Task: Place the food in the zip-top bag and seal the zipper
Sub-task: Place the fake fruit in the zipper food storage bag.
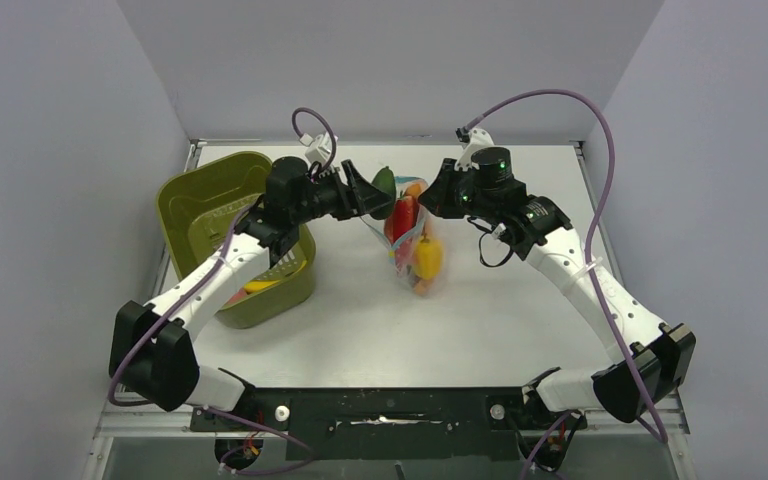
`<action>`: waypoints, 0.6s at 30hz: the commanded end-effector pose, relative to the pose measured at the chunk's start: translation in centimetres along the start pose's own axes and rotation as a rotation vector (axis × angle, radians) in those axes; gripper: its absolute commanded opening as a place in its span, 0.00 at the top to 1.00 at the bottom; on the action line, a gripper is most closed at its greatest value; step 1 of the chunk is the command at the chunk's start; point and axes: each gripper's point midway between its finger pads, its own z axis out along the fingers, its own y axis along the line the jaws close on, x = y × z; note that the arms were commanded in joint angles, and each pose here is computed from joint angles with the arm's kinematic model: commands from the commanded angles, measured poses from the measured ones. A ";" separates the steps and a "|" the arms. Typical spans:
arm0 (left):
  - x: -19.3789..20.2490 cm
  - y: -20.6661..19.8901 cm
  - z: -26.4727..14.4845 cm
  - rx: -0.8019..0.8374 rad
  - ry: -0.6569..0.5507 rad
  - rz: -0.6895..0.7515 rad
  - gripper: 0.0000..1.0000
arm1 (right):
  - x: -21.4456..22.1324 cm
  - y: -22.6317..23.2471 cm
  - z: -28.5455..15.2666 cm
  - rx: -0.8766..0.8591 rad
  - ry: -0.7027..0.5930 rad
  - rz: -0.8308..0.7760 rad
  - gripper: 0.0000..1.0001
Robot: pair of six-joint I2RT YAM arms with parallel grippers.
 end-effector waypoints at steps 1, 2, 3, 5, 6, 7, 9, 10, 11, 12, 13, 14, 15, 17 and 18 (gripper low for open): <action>-0.4 -2.6 0.7 0.099 -0.023 0.033 0.67 | -4.3 2.9 -1.1 -0.088 -0.135 -0.011 1.00; -0.1 -2.5 0.9 0.097 -0.016 0.030 0.67 | -4.4 2.9 -1.1 -0.086 -0.136 -0.009 1.00; 0.1 -2.4 1.0 0.095 -0.010 0.028 0.66 | -4.4 2.9 -1.0 -0.086 -0.137 -0.008 1.00; 0.4 -2.3 1.2 0.091 0.000 0.029 0.65 | -4.5 2.9 -1.0 -0.084 -0.139 -0.005 1.00; 0.6 -2.3 1.3 0.090 0.006 0.032 0.63 | -4.5 2.9 -1.0 -0.085 -0.139 -0.006 1.00; 0.7 -2.2 1.4 0.089 0.012 0.036 0.62 | -4.5 2.9 -1.0 -0.084 -0.139 -0.005 1.00; 1.1 -1.8 1.6 0.079 0.025 0.041 0.58 | -4.6 2.9 -0.9 -0.083 -0.140 -0.009 1.00; 1.4 -2.1 1.6 0.093 0.045 0.045 0.56 | -4.6 2.9 -0.9 -0.081 -0.140 -0.011 1.00; 1.6 -2.1 1.6 0.089 0.052 0.050 0.52 | -4.7 2.9 -0.9 -0.079 -0.142 -0.012 1.00; 1.6 -2.1 1.5 0.083 0.050 0.059 0.48 | -4.8 2.8 -1.0 -0.075 -0.145 -0.013 1.00; 1.5 -2.1 1.4 0.078 0.048 0.071 0.45 | -4.8 2.7 -1.0 -0.070 -0.147 -0.014 1.00; 1.4 -2.2 1.2 0.076 0.050 0.085 0.43 | -4.8 2.6 -1.0 -0.067 -0.149 -0.014 1.00; 1.1 -2.0 1.2 0.057 0.039 0.098 0.42 | -4.8 2.6 -1.1 -0.064 -0.150 -0.015 1.00; 0.7 -1.9 0.9 0.029 0.028 0.124 0.38 | -4.8 2.5 -1.1 -0.062 -0.149 -0.017 1.00; 0.5 -1.8 0.8 0.020 0.025 0.136 0.36 | -4.7 2.4 -1.1 -0.060 -0.148 -0.016 1.00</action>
